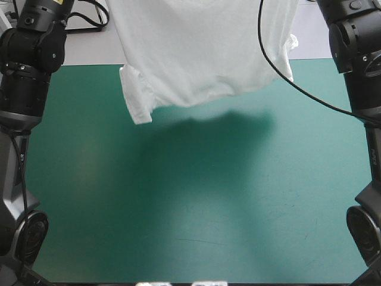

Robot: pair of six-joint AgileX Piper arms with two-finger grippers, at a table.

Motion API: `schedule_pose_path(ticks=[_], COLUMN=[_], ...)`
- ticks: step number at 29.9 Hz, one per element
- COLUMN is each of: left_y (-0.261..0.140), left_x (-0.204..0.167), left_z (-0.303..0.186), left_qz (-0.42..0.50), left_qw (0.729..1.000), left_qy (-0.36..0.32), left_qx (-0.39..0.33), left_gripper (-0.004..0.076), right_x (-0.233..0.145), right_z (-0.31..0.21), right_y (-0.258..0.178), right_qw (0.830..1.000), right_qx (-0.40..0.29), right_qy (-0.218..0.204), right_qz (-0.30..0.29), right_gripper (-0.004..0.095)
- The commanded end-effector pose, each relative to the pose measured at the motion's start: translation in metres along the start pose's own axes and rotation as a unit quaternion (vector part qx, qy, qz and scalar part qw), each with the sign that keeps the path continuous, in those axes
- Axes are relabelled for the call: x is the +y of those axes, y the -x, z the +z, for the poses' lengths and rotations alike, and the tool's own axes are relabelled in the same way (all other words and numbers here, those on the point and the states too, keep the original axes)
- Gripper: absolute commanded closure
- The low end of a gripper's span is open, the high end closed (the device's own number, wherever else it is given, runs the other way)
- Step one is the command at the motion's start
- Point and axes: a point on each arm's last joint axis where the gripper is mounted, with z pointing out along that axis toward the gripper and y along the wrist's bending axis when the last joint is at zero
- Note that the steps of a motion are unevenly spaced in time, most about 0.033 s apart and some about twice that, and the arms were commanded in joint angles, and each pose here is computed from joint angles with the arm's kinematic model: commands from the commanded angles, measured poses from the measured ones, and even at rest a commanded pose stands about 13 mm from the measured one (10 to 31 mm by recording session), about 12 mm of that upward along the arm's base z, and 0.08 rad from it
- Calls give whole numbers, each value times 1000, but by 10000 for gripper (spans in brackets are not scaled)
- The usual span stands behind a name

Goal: Fold the cloth

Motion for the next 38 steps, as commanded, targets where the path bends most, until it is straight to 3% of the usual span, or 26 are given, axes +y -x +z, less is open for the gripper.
schedule_pose_path(ticks=[1, 8, 17, 26, 34, 38], left_y=[35, -54, -185, -221, -232, -232], left_x=[8, -8, -17, -30, -49, -69], left_z=[-13, 9, -33, -120, -211, -257], left_qz=[-5, -44, -73, -92, -133, -136], left_qw=[998, 992, 938, 880, 820, 765], left_qy=[12, -18, -28, -43, -66, -111], left_qx=[-66, 114, 338, 463, 552, 619], left_gripper=[733, 733, 733, 733, 733, 733], right_x=[-8, -8, -21, -4, 11, 22], right_z=[-15, 20, 15, -52, -129, -166], right_y=[28, -55, -189, -260, -305, -308], right_qw=[998, 993, 946, 874, 789, 768], right_qx=[-61, 102, 309, 467, 587, 610], right_qy=[-5, 6, 33, 65, 84, 104], right_qz=[-3, 57, 96, 116, 159, 166], right_gripper=[925, 925, 925, 925, 925, 925])
